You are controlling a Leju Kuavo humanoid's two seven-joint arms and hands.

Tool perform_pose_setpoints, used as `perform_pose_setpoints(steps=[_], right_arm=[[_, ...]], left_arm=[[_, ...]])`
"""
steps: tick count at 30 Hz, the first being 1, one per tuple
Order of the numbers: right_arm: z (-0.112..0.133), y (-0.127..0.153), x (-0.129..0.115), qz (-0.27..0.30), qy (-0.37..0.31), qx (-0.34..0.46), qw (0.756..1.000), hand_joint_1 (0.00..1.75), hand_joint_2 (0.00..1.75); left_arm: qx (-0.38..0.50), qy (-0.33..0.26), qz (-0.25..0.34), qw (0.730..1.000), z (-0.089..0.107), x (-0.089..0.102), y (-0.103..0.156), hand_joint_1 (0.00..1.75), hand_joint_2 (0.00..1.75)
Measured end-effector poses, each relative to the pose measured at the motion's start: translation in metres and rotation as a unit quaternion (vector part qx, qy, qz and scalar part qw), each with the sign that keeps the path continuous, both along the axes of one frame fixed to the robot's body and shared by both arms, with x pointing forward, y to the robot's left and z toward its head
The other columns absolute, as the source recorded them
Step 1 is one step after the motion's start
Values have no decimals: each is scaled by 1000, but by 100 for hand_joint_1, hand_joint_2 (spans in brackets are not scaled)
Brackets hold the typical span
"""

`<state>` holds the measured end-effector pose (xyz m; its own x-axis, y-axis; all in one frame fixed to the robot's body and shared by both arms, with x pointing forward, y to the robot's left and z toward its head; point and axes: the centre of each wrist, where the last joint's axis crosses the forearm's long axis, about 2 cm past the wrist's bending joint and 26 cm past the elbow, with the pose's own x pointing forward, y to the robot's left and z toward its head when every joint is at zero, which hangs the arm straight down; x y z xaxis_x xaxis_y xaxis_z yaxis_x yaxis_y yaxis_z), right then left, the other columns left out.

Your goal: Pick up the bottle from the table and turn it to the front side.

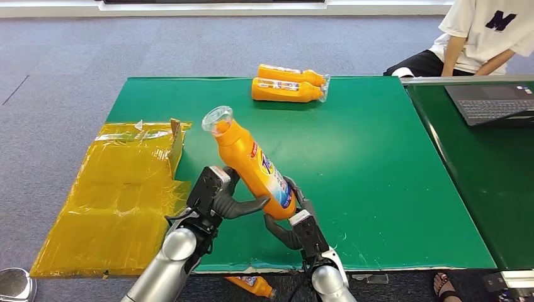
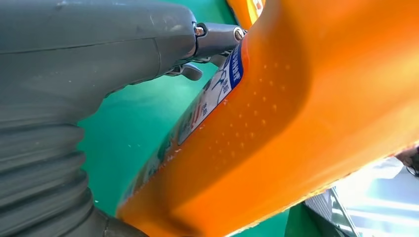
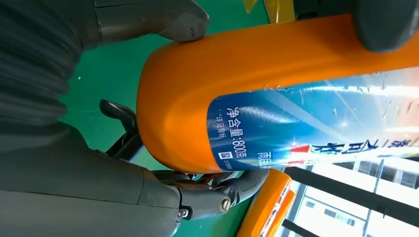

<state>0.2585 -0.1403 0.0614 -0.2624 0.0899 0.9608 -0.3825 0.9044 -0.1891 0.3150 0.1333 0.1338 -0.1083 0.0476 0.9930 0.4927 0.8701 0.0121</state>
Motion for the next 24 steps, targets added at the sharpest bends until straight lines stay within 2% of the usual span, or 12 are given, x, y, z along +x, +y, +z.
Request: perform_pose_setpoints(steps=[2,6,9,24], right_arm=[[0,1,2,-1,-1,0,1000,175,175],[0,4,7,-1,-4,2,1000,175,175],[0,7,10,0,-2,2,1000,175,175],[-5,9,11,-4,12,1,1000,175,175]], left_arm=[[-6,7,-14,1000,4,6,-4,0,175],[-78,76,-53,993,13,22,-15,0,175],[-114,105,-58,986,13,31,-21,0,175],[-118,140,-79,980,15,37,-35,0,175]])
